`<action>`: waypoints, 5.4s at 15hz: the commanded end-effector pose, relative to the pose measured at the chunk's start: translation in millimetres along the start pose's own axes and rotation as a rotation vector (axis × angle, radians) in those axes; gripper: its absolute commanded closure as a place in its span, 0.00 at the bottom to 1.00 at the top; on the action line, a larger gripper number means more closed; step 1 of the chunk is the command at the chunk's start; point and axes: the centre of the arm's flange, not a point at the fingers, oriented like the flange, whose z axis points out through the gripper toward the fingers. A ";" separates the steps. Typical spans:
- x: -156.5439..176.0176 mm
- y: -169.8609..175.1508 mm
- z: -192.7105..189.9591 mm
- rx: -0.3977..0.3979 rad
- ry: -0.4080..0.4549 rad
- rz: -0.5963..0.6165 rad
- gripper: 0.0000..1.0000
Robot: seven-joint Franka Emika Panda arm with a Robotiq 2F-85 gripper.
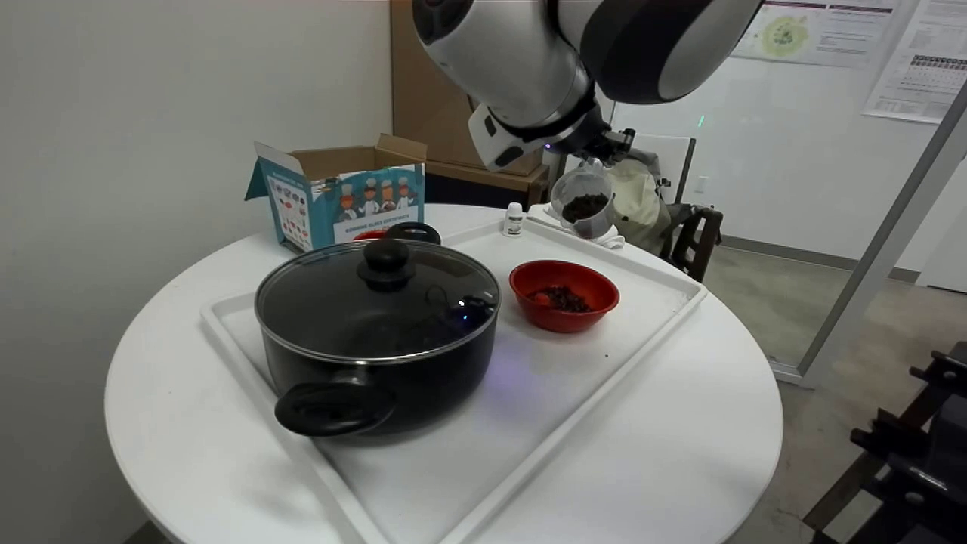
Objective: Pour some of the contents of the clear jar into the red bowl
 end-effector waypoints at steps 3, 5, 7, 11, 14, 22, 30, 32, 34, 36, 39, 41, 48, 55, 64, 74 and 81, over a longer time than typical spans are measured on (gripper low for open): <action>18.4 -27.9 8.9 -0.081 -0.180 0.031 0.88; 25.8 -33.6 13.7 -0.099 -0.225 0.025 0.88; 33.7 -38.2 18.5 -0.118 -0.268 0.014 0.88; 48.0 -43.2 28.8 -0.185 -0.366 -0.007 0.88; 54.9 -43.2 34.3 -0.224 -0.423 -0.013 0.88; 65.7 -41.8 36.4 -0.305 -0.518 -0.022 0.88; 67.2 -36.8 35.4 -0.380 -0.604 -0.016 0.88; 67.4 -36.5 36.0 -0.391 -0.628 -0.019 0.88; 67.6 -36.6 36.6 -0.396 -0.648 -0.021 0.88; 67.9 -37.2 37.5 -0.398 -0.664 -0.025 0.88; 69.3 -38.3 38.9 -0.397 -0.682 -0.030 0.88; 69.5 -38.8 39.5 -0.397 -0.695 -0.030 0.88; 69.3 -37.3 39.5 -0.373 -0.695 -0.027 0.88; 66.4 -29.9 40.0 -0.418 -0.748 -0.012 0.88; 71.8 -33.4 35.9 -0.462 -0.779 -0.016 0.88; 62.1 -22.3 47.3 -0.302 -0.741 0.006 0.88; 35.4 -10.3 74.7 -0.032 -0.662 0.102 0.89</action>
